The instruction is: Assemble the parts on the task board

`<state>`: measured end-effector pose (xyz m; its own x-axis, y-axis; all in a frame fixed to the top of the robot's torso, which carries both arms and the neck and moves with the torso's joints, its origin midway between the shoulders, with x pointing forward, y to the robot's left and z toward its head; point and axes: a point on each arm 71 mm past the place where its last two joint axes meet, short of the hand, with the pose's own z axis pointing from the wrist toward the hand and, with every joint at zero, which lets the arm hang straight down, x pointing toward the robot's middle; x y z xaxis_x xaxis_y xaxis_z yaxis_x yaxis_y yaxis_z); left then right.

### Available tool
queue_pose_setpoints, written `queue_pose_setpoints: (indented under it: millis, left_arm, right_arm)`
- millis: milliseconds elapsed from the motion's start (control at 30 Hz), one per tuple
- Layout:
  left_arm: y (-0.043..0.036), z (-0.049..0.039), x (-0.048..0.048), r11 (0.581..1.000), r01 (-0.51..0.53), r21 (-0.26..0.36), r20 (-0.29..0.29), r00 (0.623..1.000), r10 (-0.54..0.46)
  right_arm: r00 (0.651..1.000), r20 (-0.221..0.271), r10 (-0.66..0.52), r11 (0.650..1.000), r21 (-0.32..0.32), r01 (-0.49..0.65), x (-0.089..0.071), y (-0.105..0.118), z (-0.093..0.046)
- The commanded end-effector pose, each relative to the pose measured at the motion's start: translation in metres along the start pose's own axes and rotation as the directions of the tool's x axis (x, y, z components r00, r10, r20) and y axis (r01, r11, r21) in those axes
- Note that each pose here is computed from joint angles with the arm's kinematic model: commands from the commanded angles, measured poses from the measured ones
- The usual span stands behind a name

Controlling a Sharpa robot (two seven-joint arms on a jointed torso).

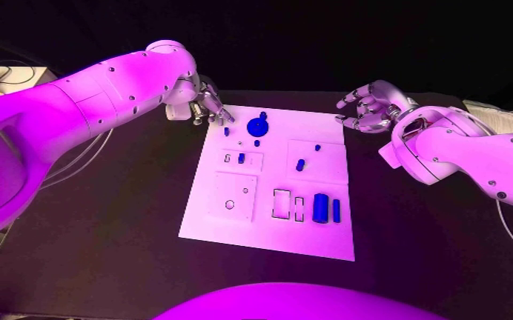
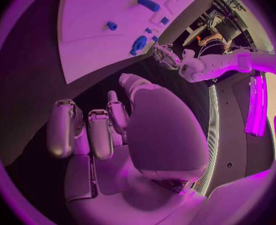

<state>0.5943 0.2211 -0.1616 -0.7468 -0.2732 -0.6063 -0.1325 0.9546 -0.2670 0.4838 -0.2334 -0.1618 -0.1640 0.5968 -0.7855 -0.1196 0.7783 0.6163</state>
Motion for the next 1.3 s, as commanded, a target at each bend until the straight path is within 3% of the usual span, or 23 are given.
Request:
queue_pose_setpoints:
  millis: [33,600,1300]
  left_arm:
    - [-0.002,0.0014,0.0043,1.0,-0.029,-0.004,-0.04,0.999,0.029]
    - [-0.0016,0.008,0.0102,0.999,-0.031,-0.015,-0.057,0.998,0.03]
    - [-0.0028,0.0093,0.0142,1.0,-0.028,-0.009,-0.078,0.997,0.028]
  right_arm:
    - [1.0,-0.003,-0.005,1.0,-0.017,0.005,0.0009,0.0019,-0.0001]
    - [1.0,-0.004,-0.005,1.0,-0.018,0.004,0.0015,0.0026,0.0]
    - [1.0,-0.005,-0.005,1.0,-0.017,0.004,0.0016,0.0027,0.0]
